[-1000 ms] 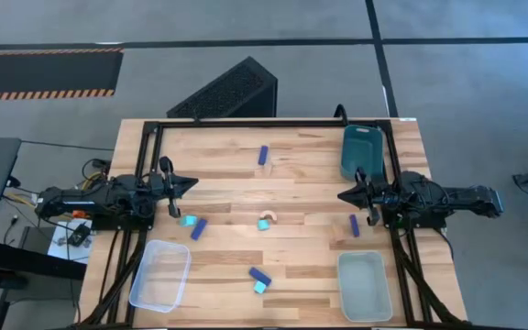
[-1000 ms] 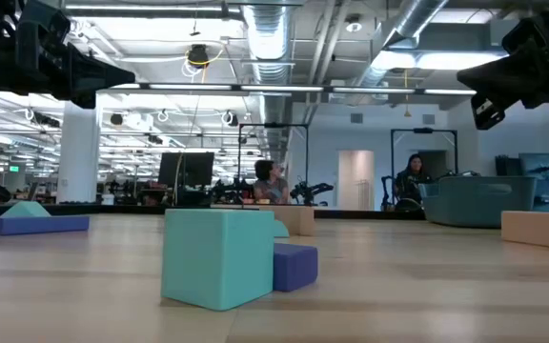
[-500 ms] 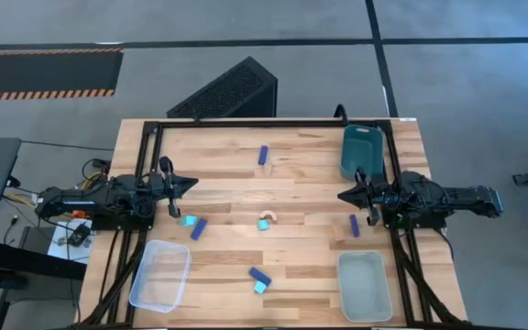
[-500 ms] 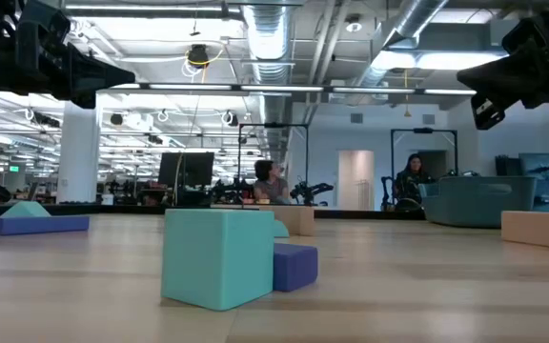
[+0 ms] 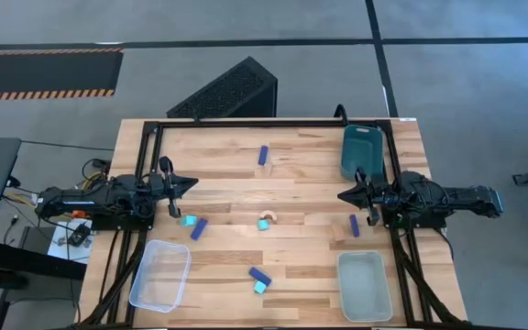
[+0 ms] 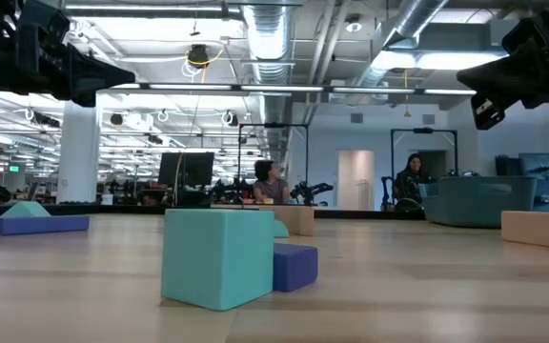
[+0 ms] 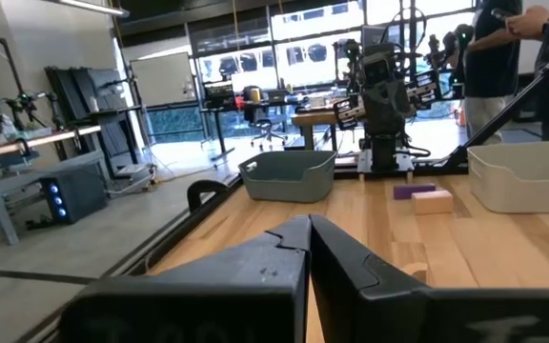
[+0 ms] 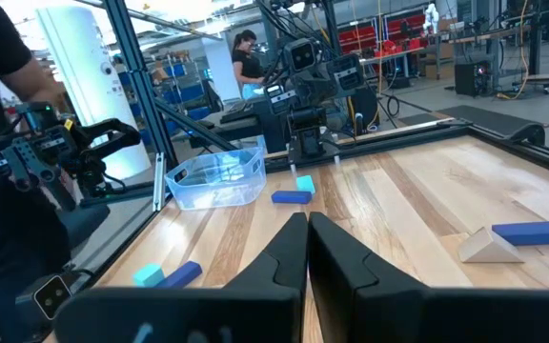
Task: Sort & place blocks by color
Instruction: Put the middle right purple block into the transparent bin
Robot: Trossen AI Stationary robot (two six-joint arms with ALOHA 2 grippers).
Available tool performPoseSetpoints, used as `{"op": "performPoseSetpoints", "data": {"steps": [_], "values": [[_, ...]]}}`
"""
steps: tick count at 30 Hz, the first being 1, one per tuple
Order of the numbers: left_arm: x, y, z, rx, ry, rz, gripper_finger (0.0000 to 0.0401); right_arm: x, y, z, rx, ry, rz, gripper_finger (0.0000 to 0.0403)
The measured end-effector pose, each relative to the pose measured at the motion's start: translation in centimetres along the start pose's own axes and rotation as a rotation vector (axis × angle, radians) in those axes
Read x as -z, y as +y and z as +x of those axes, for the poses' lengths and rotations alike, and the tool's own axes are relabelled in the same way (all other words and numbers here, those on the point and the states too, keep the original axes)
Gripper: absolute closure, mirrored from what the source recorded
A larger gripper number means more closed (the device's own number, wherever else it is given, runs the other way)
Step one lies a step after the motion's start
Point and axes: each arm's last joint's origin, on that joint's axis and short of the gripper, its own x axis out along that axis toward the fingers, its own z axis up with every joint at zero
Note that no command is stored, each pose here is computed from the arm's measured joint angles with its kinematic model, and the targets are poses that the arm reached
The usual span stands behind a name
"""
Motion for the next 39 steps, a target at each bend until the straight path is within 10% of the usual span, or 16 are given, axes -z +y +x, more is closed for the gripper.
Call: {"op": "performPoseSetpoints", "data": {"steps": [12, 19, 24, 35, 39], "values": [[-0.2, 0.4, 0.0, -0.148, -0.011, -0.138, 0.0401, 0.0, 0.0, 0.0, 0.0, 0.0, -0.002, 0.0365], [-2.1, 2.1, -0.8, -0.607, -0.259, -0.482, 0.0401, -1.0, 0.2, -0.1, 0.005, -0.105, -0.399, 0.0365], [-2.9, 2.3, -1.2, -0.643, -0.335, -0.494, 0.0401, -2.6, 0.2, -0.4, 0.147, -0.272, -0.433, 0.0365], [-2.3, 1.7, 0.1, -0.491, -0.329, -0.766, 0.0401, -3.2, -2.0, -1.7, 0.943, -0.499, 0.06, 0.0365], [-2.6, 1.3, 1.1, -0.438, -0.254, -0.756, 0.0401, -2.8, -2.5, -1.8, 0.986, -0.635, 0.316, 0.0365]]}}
